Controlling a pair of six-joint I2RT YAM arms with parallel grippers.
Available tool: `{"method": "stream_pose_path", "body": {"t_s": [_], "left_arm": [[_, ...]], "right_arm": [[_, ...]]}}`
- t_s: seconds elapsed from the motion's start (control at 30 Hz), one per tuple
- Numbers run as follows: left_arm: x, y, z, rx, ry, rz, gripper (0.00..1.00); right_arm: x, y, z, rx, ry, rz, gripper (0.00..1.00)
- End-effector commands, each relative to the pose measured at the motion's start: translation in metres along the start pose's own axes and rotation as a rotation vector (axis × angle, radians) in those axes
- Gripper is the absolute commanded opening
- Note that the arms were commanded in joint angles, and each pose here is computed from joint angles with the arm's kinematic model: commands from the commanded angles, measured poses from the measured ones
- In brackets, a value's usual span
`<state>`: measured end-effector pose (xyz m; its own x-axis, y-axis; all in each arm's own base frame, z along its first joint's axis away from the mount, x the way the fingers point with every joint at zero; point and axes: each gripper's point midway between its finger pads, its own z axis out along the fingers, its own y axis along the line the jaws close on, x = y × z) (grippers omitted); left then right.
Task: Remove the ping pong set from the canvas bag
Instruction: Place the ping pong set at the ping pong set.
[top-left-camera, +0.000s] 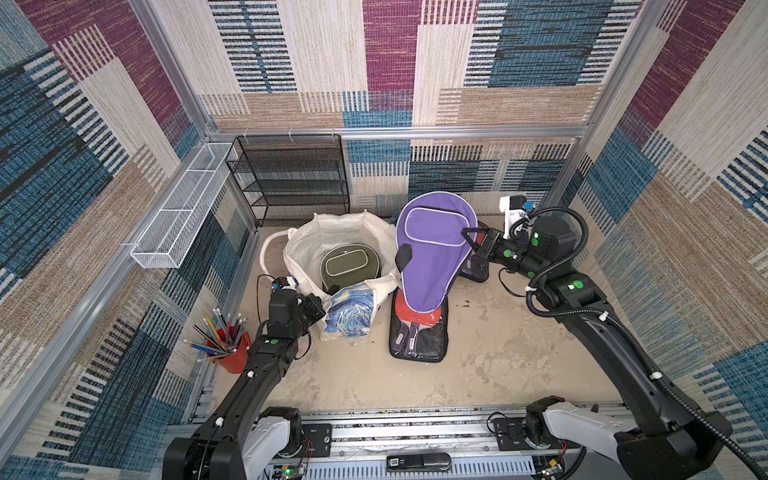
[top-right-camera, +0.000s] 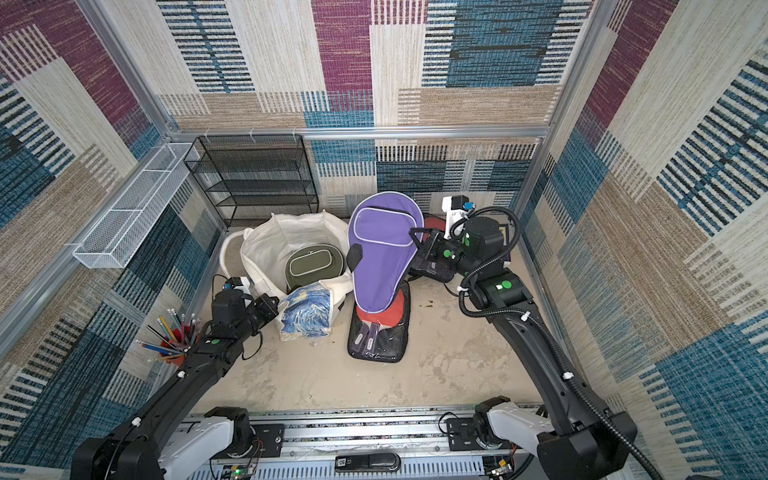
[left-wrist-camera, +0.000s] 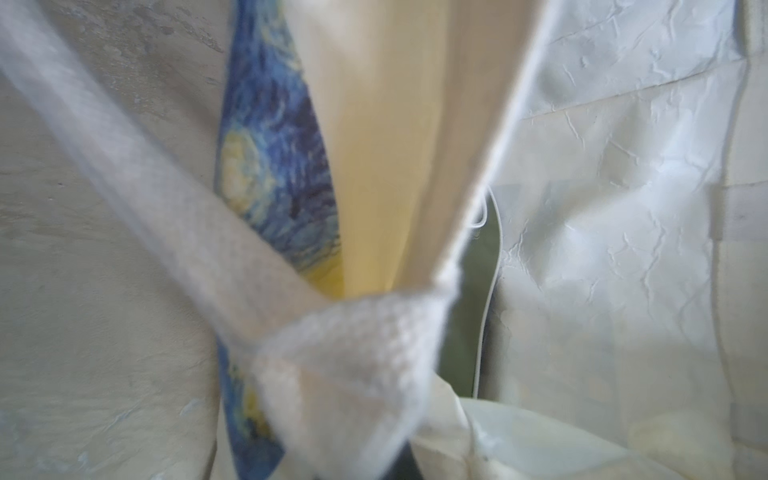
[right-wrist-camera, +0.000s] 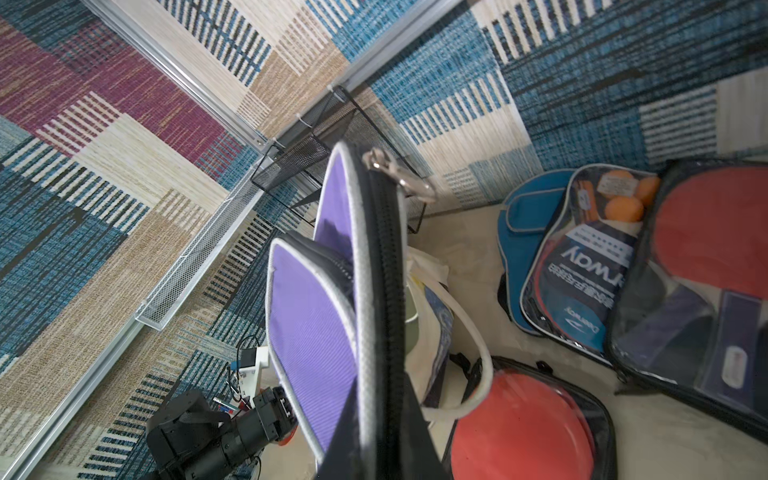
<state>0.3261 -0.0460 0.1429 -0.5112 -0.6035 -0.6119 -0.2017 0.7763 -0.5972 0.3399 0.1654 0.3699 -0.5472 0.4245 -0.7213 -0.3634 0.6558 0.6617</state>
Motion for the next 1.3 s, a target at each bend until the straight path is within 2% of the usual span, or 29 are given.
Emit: {"method": "stream_pose_path", "body": {"t_s": [0.0,0.23,0.57,0.93,1.27], "left_arm": [[-0.008,0.004,-0.002,-0.038,-0.029,0.005,0.0],[-0.01,0.004,-0.004,-0.045,-0.036,0.011,0.0],[-0.012,0.004,-0.009,-0.051,-0.045,0.016,0.0],[-0.011,0.005,-0.009,-0.051,-0.041,0.01,0.0],[-0.01,0.006,-0.006,-0.056,-0.038,0.015,0.0]], "right_arm": [[0.014,-0.012,-0.011,-0.027,0.05,0.08,0.0],[0.053,-0.067,-0.02,0.056,0.117,0.169,0.0],[0.111,-0.133,-0.009,0.13,0.2,0.262,0.0],[0.153,-0.174,0.012,0.126,0.256,0.346,0.0],[0.177,-0.212,0.019,0.22,0.282,0.346,0.0]]}}
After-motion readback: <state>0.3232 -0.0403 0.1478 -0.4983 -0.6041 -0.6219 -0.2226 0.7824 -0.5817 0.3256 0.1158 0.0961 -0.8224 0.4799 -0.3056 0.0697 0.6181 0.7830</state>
